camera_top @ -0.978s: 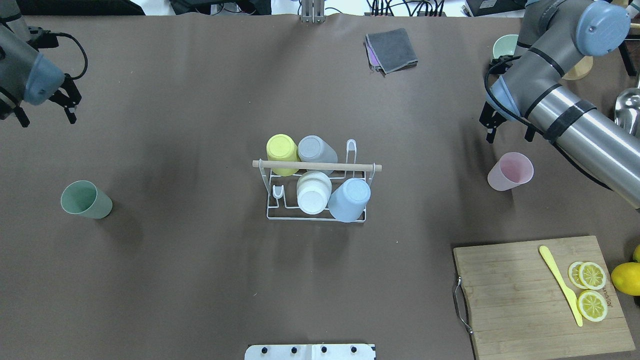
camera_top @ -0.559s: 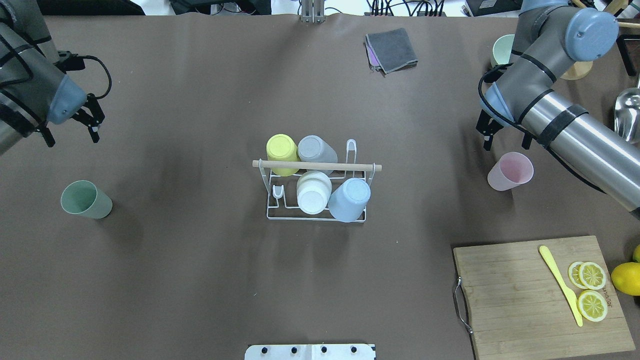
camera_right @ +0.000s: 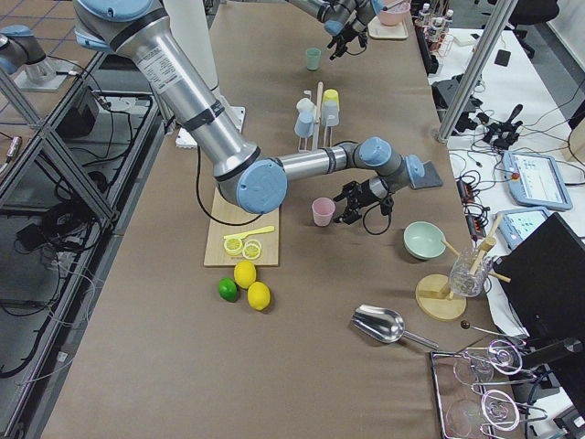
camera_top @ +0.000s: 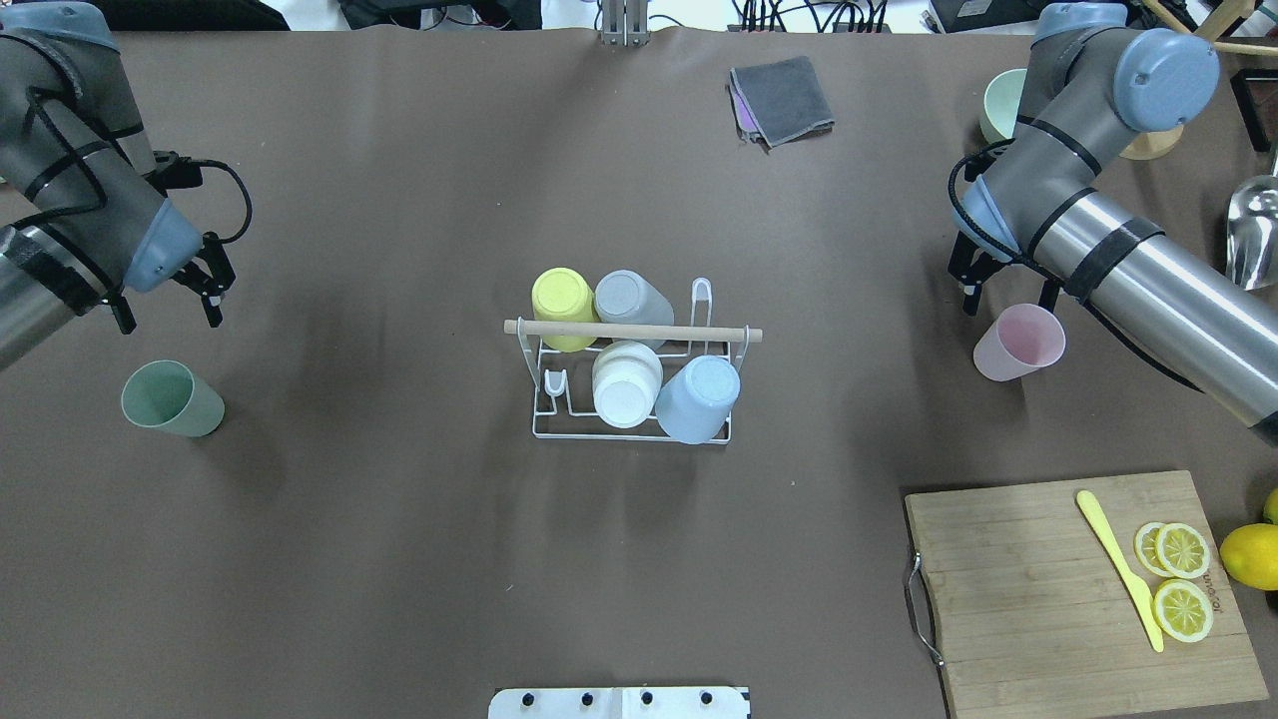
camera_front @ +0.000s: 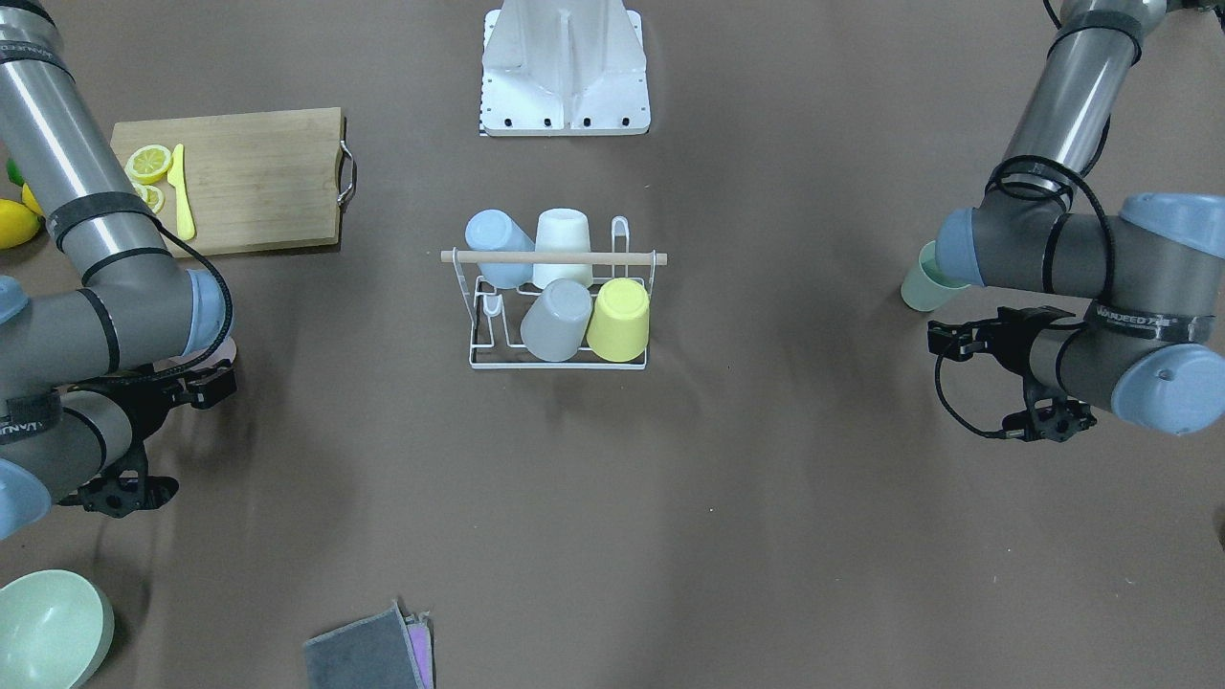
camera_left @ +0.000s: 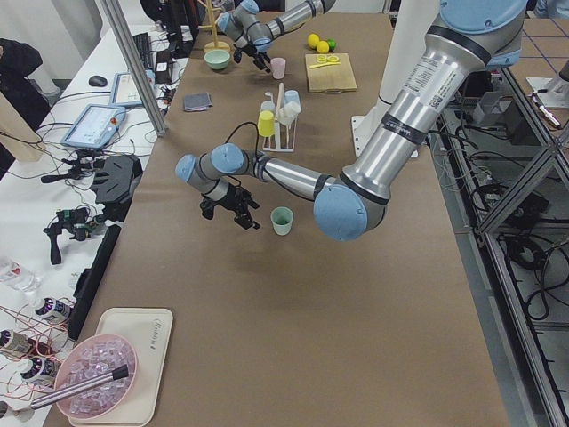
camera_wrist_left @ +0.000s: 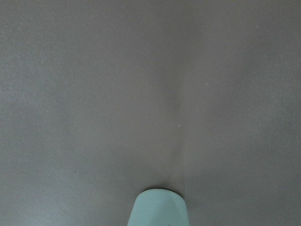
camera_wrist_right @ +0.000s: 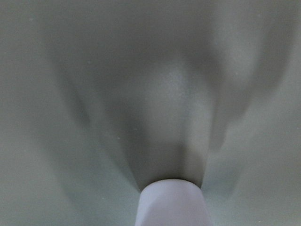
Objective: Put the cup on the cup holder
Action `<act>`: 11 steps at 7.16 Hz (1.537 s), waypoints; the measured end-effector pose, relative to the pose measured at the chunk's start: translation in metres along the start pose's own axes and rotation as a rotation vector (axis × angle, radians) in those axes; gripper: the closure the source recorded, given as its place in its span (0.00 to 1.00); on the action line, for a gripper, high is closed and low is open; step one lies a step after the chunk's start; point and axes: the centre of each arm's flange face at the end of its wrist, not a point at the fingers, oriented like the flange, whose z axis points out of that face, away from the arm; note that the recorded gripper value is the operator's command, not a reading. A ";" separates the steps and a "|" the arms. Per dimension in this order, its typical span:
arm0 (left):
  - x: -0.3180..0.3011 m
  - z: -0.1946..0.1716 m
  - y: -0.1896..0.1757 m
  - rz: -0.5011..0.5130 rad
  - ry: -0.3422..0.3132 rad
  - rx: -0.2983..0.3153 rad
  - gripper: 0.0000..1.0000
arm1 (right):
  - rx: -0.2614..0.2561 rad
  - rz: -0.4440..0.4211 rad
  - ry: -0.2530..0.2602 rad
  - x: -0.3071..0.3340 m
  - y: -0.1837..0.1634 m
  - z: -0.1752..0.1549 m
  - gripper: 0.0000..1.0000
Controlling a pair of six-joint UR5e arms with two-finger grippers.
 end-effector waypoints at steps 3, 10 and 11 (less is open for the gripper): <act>0.004 0.019 -0.001 0.009 -0.016 -0.025 0.03 | -0.024 -0.022 0.000 0.000 -0.002 0.011 0.05; -0.001 0.061 0.010 0.138 -0.052 -0.146 0.03 | -0.091 -0.047 0.018 0.005 -0.002 0.033 0.07; -0.002 0.063 0.012 0.141 -0.055 -0.162 0.03 | -0.096 -0.046 0.019 0.006 -0.003 0.037 0.10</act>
